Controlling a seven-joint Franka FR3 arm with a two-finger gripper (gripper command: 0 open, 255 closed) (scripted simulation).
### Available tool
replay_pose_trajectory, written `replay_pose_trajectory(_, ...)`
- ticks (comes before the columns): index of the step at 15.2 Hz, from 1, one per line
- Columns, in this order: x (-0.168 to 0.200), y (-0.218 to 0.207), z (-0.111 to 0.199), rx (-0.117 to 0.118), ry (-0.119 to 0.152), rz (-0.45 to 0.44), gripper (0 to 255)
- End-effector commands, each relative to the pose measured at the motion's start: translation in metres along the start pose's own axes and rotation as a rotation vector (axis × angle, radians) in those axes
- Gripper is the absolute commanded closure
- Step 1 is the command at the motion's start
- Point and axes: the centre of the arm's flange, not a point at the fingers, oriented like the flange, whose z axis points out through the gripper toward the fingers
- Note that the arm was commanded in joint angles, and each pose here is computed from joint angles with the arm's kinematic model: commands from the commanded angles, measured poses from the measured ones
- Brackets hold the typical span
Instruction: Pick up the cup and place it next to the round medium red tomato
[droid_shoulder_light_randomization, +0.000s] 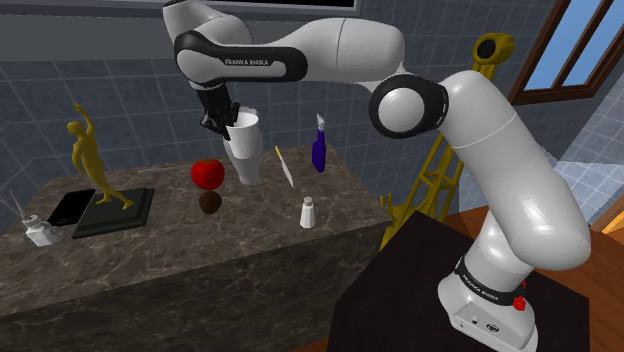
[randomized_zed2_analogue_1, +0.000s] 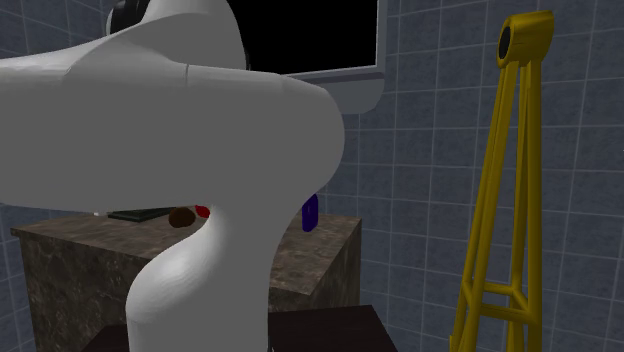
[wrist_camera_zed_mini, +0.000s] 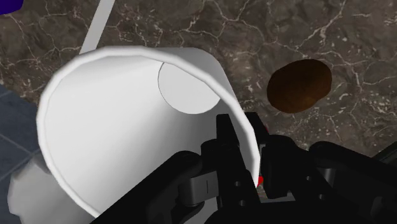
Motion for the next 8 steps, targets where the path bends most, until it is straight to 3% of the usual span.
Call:
replay_pose_trajectory(1,0.003,-0.002,0.009,0.0,0.001,0.001,255)
replay_pose_trajectory(8,0.001,-0.01,0.045,0.0,0.001,0.001,255)
